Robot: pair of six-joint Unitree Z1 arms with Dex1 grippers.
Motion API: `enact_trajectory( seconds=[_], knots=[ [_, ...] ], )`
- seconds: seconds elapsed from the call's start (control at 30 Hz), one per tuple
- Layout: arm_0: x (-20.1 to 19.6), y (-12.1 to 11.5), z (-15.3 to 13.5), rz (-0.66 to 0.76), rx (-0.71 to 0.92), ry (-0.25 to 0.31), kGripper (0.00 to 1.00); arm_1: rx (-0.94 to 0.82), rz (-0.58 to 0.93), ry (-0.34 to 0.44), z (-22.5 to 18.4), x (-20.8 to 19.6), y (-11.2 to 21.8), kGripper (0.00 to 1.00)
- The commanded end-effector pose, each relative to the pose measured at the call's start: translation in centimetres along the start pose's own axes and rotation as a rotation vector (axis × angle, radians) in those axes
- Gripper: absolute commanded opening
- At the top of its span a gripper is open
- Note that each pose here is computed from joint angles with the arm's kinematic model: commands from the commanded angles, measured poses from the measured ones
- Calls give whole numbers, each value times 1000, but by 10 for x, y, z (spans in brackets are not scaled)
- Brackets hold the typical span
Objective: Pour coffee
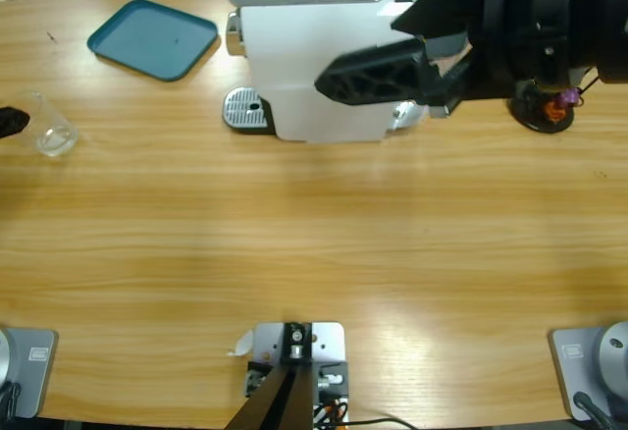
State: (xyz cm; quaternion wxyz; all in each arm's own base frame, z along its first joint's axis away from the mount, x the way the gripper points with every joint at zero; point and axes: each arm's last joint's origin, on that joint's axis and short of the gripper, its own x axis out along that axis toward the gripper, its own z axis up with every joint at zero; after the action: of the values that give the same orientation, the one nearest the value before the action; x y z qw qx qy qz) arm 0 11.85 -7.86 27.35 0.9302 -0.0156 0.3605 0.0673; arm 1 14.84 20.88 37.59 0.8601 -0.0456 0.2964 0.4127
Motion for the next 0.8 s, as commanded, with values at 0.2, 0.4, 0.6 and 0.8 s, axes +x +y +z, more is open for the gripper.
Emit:
enact_trajectory(
  seconds=[0.2, 0.4, 0.6, 0.8],
  knots=[
    [58, 4, -13, 229, -58, -3, 1000, 16, -7, 99, -13, 12, 0, 1000],
    [78, -10, -16, 171, -6, -24, 1000, 16, -5, 106, -3, 32, 3, 1000],
    [87, -7, -28, 167, 6, -23, 991, 16, -6, 140, -4, 57, 3, 1000],
    [98, -12, -33, 165, 13, -28, 985, 16, -9, 157, -6, 68, 3, 1000]
  ],
)
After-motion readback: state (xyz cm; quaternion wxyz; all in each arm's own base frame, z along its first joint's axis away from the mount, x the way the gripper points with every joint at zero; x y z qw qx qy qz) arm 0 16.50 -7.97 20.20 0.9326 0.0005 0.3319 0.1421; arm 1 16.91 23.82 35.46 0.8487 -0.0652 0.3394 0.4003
